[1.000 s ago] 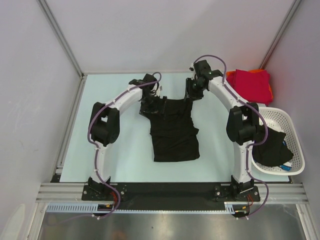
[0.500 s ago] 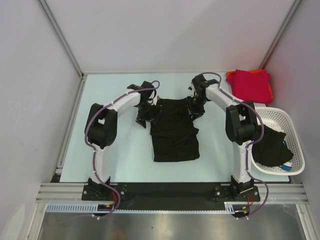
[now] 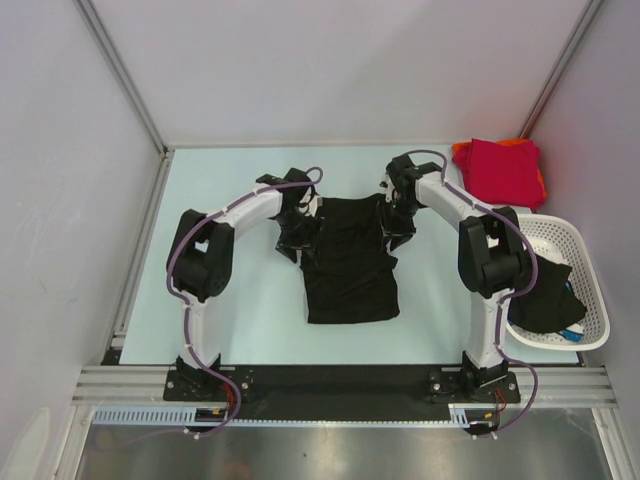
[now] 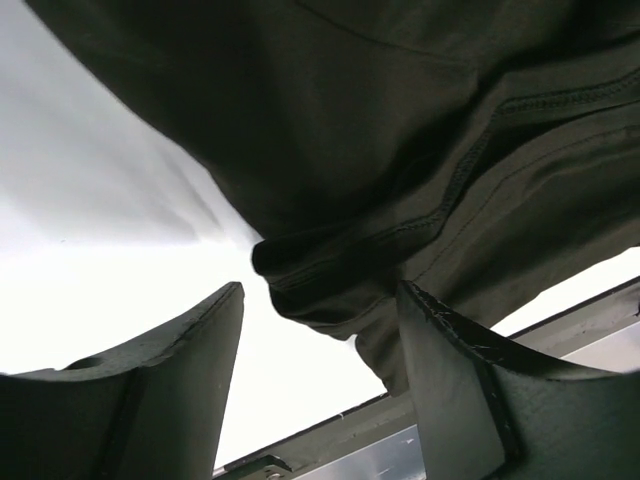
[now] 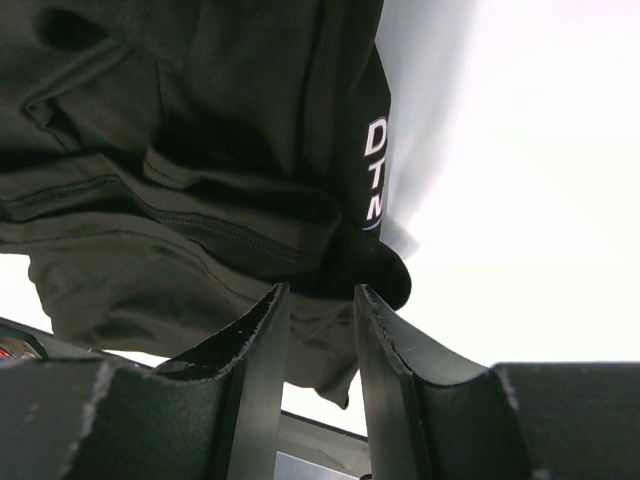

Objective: Fold and stack the t-shirts
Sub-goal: Fold the folded rectangular tshirt in 1/3 of the way

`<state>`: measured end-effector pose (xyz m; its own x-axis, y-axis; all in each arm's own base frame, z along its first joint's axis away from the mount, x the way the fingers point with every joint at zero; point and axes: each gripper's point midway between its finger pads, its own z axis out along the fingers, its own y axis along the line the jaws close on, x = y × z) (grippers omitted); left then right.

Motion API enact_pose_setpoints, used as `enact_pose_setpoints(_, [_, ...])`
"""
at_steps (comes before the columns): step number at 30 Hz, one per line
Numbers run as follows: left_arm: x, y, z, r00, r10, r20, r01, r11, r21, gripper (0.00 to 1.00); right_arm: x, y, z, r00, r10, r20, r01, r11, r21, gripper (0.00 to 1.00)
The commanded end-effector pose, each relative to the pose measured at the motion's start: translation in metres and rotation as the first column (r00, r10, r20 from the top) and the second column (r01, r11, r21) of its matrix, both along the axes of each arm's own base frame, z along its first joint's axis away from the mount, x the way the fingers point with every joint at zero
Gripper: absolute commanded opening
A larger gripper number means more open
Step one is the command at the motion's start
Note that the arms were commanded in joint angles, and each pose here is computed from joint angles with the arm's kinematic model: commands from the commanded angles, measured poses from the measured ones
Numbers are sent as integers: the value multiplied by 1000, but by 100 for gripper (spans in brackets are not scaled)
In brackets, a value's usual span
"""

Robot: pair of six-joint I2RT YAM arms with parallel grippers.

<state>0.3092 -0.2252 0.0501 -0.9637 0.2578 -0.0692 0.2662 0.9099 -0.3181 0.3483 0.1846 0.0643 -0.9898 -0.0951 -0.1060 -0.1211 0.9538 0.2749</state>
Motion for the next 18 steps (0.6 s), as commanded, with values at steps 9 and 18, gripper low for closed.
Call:
enact_pose_setpoints(9, [11, -21, 14, 998, -22, 61, 26, 997, -69, 57, -8, 4, 1, 999, 26, -24, -26, 999, 28, 36])
enact_pose_setpoints(18, [1, -21, 1, 999, -32, 19, 33, 998, -55, 21, -14, -4, -11, 995, 50, -81, -48, 999, 16, 11])
